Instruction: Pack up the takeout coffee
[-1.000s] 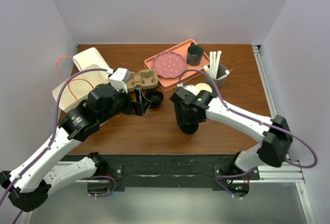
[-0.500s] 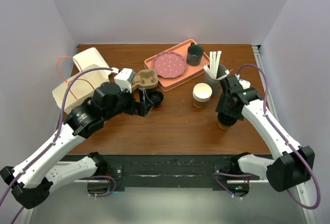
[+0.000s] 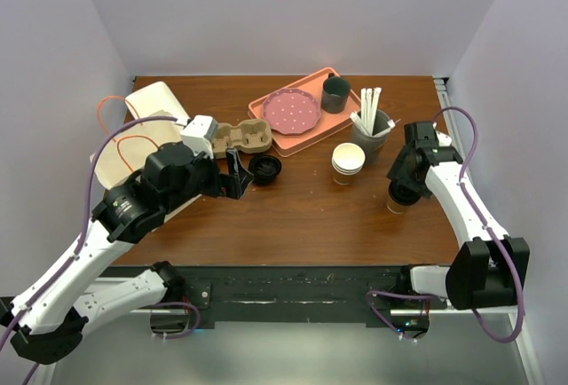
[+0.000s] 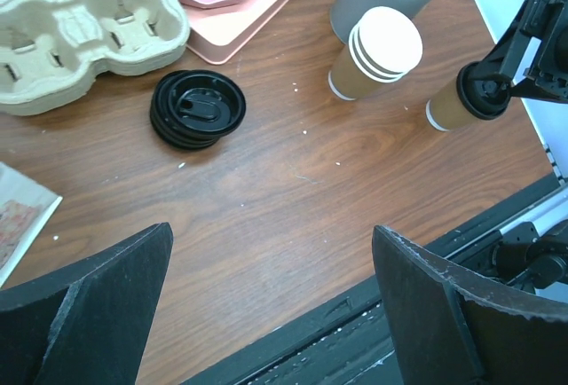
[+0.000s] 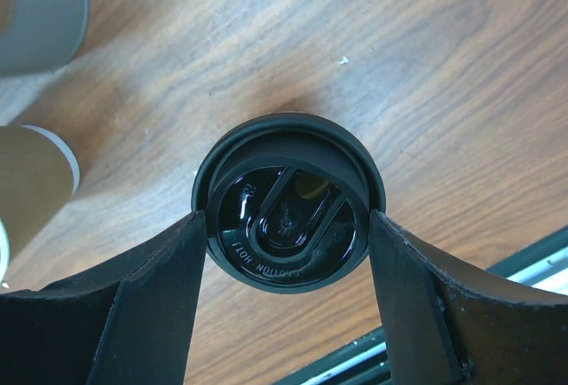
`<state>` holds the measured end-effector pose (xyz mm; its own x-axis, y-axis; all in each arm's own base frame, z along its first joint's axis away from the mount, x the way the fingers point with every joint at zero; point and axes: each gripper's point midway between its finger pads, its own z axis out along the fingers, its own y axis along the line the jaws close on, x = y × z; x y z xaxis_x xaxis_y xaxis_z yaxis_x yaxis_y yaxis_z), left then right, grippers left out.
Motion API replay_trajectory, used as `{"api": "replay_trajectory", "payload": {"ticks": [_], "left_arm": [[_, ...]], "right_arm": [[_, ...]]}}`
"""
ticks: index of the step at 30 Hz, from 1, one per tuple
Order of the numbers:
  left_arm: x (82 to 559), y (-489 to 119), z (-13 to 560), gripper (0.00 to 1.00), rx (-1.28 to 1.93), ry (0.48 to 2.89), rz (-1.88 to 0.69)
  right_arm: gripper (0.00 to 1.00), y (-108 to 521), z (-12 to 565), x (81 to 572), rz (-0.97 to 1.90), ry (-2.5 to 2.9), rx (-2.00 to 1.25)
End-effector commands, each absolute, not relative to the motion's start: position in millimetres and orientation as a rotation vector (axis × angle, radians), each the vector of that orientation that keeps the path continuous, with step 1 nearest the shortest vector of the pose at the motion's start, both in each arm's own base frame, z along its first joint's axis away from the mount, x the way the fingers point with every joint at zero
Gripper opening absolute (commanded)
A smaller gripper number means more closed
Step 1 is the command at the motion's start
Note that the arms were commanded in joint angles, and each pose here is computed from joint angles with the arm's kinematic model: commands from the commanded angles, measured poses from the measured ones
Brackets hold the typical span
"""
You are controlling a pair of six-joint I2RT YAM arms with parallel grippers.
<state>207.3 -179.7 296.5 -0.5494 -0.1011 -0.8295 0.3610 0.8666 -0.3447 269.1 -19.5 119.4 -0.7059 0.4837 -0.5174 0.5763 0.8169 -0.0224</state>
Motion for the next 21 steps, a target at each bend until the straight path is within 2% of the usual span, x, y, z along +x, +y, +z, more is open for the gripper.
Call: {"api": "replay_trajectory", "payload": {"ticks": [1, 5, 9, 14, 18, 21], "left_arm": [[208.4, -171.5, 314.6, 1.00, 0.153, 2.028, -0.588], [211.0, -172.4, 322.3, 1.00, 0.122, 2.008, -0.605], [217.1, -165.7, 330.8, 1.00, 0.043, 1.983, -0.584], [222.8, -163.3, 355.8, 1.00, -0.005, 1.940, -0.585], [228.1, -140.2, 378.0, 1.00, -0.096, 1.945, -0.463], [236.8, -120.6, 398.6, 0.90, -0.149, 1.910, -0.340]], "right_arm": [[0.74, -21.5, 124.2, 278.3, -0.247, 2.488, 0.769], [0.83, -26.1, 157.8, 284.1, -0.258, 2.445, 0.748], [0.87, -24.4, 181.2, 285.1, -0.232, 2.433, 0.704], [0.80, 1.7, 211.6, 289.3, -0.042, 2.470, 0.528], [0.79, 26.0, 238.6, 270.1, 0.116, 2.491, 0.379], [0.76, 47.2, 260.3, 253.1, 0.266, 2.452, 0.250]]}}
